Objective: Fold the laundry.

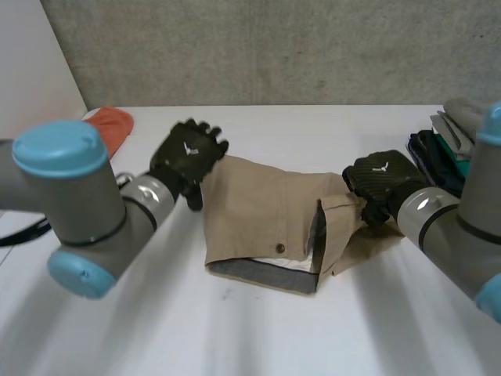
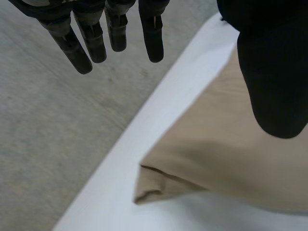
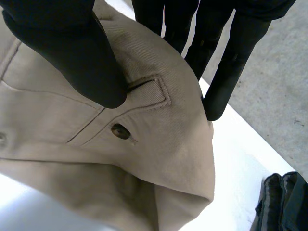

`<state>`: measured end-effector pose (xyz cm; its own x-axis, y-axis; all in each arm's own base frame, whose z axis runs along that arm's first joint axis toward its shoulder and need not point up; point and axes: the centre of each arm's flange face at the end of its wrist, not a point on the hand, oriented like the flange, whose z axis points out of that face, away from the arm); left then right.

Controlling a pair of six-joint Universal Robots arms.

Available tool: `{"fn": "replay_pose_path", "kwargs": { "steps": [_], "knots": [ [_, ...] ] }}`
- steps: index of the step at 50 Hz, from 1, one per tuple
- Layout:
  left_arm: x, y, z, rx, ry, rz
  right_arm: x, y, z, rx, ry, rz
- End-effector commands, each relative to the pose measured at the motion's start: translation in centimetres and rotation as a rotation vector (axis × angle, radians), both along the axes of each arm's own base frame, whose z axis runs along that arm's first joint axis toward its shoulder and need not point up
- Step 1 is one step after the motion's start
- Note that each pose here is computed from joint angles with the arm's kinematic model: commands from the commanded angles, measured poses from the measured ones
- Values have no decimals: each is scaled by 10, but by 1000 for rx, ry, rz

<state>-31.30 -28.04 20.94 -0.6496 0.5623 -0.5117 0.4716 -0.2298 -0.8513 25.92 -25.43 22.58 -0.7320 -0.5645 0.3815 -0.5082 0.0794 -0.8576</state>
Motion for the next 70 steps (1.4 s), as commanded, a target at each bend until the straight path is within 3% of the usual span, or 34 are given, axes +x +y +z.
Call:
{"fn": "replay_pose_path", "kwargs": {
  "steps": [1, 6, 16, 26, 34, 43, 51, 56, 63, 70],
  "knots": [
    [-7, -41, 20, -66, 37, -38, 0, 19, 38, 2, -98, 55],
    [-18, -71, 5, 0, -17, -109, 5, 38, 68, -2, -214, 158],
    [-25, -101, -47, 87, -188, -161, 7, 62, 102, -11, -365, 236],
    [-54, -75, -71, 128, -207, -317, 10, 77, 129, -65, -462, 335],
    [-73, -43, -86, 147, -273, -369, 7, 57, 132, -54, -530, 293],
    [-61, -58, -57, 109, -257, -208, -4, 19, 124, -62, -537, 176],
    [-21, -74, 34, 97, -38, -29, -19, -45, 130, -174, -554, 80],
    [1, -43, 87, 109, 62, 22, -15, -91, 139, -303, -610, 101],
    [15, -5, 97, 107, 113, 65, -6, -145, 128, -450, -722, 150],
    [-7, 42, 60, 201, 181, 53, 12, -182, 73, -357, -869, 179]
  ]
}}
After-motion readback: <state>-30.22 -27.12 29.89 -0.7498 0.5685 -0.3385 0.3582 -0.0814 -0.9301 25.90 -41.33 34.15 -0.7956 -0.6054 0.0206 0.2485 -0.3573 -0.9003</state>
